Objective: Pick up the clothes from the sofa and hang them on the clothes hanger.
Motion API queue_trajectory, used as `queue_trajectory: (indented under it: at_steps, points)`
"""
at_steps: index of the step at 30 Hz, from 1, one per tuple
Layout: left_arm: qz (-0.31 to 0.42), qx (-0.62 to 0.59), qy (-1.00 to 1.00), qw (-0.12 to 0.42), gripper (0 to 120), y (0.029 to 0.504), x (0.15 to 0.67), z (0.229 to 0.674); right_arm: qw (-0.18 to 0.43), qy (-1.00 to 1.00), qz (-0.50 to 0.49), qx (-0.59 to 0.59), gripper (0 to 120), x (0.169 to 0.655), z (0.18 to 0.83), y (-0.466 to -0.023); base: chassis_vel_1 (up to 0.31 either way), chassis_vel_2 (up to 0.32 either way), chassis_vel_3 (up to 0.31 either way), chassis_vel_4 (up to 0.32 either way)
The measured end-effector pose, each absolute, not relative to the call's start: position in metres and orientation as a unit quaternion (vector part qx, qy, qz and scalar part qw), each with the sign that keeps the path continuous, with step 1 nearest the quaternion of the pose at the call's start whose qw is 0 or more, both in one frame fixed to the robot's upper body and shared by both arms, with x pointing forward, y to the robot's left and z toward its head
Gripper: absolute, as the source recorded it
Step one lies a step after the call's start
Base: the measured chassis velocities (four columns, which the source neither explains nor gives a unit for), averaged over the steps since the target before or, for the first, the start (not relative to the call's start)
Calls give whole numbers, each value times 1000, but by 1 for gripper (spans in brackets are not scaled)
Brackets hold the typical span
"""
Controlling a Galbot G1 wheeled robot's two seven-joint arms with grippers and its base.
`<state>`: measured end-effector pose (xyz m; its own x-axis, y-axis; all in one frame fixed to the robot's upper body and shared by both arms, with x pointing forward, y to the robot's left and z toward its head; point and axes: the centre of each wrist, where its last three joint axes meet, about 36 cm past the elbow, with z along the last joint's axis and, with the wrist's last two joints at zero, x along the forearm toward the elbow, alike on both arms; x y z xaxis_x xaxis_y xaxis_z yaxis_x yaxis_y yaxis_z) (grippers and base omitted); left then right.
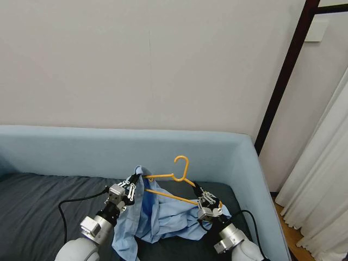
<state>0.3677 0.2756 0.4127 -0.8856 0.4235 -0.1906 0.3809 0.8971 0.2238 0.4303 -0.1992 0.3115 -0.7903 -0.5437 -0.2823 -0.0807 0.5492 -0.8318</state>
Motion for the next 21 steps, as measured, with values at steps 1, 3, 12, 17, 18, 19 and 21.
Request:
queue_trajectory:
  at_steps: [1, 3, 12, 17, 18, 19, 21]
  points:
    - [90, 209, 967, 117, 0, 275, 367, 411, 267, 840, -435, -187, 5, 431, 312, -197, 0, 0, 0, 0]
    - [90, 210, 967, 115, 0, 273, 365, 409, 268, 840, -433, -187, 5, 432, 312, -196, 0, 0, 0, 0]
    - [91, 213, 965, 119, 0, 272, 367, 409, 261, 835, -446, -191, 5, 438, 308, -201, 0, 0, 0, 0]
    - [87, 220, 963, 129, 0, 270, 370, 417, 257, 814, -476, -211, 5, 439, 301, -206, 0, 0, 0, 0]
    - [86, 224, 962, 129, 0, 268, 370, 417, 259, 810, -479, -216, 5, 439, 299, -204, 0, 0, 0, 0]
    - [86, 224, 962, 129, 0, 268, 370, 417, 259, 810, -479, -216, 5, 439, 299, -204, 0, 0, 0, 0]
    - [85, 231, 961, 126, 0, 263, 368, 414, 264, 808, -477, -222, 5, 441, 299, -198, 0, 0, 0, 0]
